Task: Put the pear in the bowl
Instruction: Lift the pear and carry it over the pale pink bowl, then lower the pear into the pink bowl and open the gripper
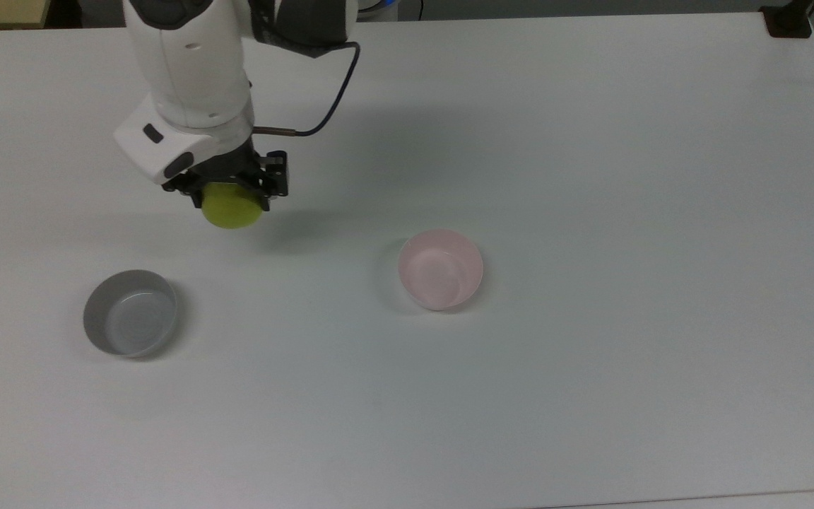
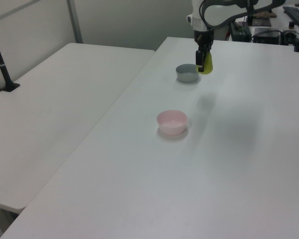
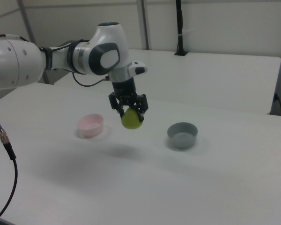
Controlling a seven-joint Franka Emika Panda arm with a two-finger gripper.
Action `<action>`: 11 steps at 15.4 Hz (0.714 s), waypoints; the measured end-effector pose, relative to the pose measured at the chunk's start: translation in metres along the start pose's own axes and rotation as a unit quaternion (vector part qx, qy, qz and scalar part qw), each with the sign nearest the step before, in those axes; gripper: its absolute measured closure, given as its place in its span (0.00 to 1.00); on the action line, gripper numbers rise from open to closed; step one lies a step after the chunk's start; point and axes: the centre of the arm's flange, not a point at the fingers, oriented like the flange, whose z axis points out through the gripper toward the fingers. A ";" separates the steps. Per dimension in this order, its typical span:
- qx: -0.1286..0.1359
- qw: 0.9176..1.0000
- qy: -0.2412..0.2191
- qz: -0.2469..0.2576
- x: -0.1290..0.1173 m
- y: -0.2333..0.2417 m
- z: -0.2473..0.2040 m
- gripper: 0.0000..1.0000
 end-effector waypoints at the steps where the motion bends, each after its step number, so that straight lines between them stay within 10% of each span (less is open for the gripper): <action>1: 0.006 1.000 0.003 -0.008 0.003 -0.019 -0.003 0.16; 11: 0.027 0.997 0.062 -0.041 0.017 -0.234 -0.006 0.17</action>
